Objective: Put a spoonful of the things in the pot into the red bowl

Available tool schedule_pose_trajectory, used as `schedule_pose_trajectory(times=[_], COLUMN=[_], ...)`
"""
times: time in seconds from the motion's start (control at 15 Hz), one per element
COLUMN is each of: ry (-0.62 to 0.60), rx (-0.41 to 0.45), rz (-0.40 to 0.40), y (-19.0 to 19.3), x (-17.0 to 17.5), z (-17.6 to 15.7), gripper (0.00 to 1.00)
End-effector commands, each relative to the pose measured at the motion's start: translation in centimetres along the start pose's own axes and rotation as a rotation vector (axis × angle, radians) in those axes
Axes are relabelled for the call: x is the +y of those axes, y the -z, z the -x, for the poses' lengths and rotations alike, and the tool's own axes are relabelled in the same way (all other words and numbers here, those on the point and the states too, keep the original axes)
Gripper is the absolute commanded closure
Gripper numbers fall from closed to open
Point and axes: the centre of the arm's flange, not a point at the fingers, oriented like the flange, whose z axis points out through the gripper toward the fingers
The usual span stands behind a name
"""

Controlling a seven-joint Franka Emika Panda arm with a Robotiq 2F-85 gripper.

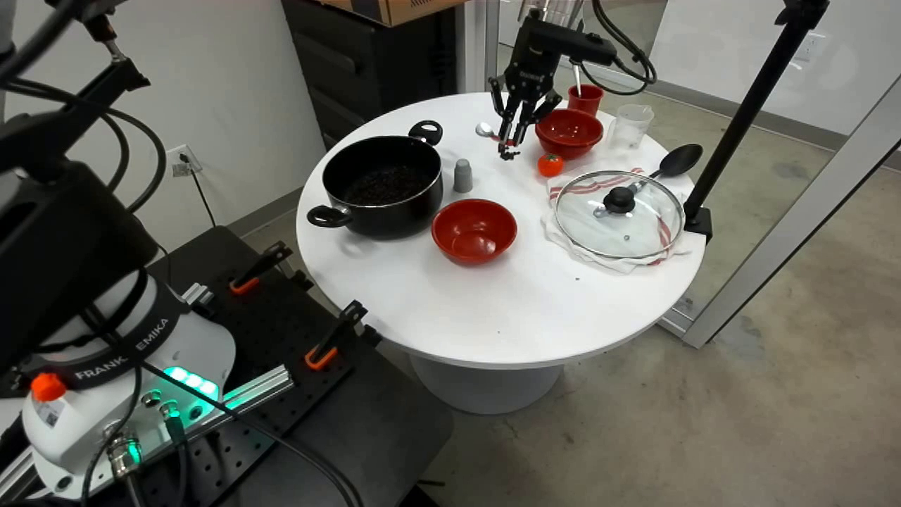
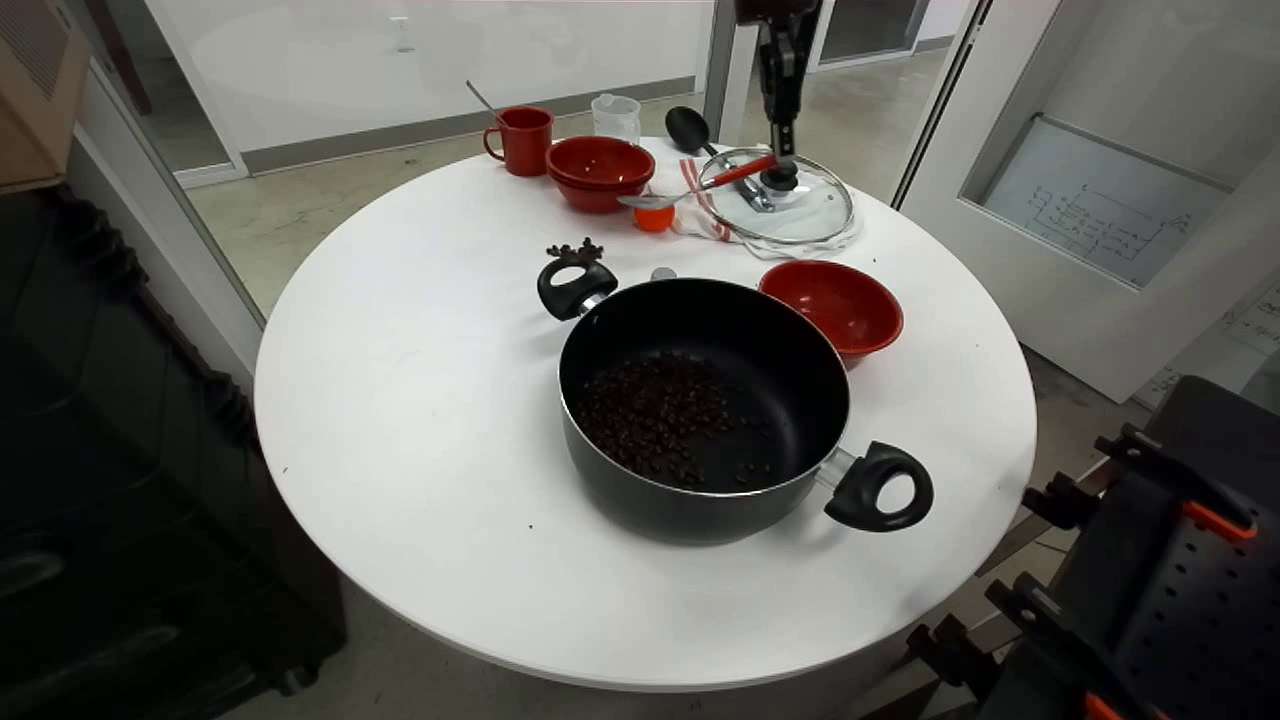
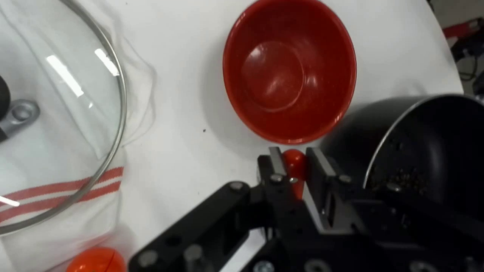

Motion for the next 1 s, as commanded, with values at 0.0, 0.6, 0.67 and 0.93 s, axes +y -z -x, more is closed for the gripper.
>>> schedule_pose_trajectory(times=[0.0, 0.6, 0.67, 0.93], ry=[0.191, 0.542, 0.578, 0.697], rx=[-0.055, 0.008, 0.013, 0.057], rz=[-0.004, -0.030, -0.026, 0.005], y=[-1.4, -1.4, -1.6, -3.2], x=[-2.9, -6.2, -6.7, -10.1], z=[7.6, 15.9, 16.2, 16.5], gripper=[0.95, 0.95, 0.95, 0.95])
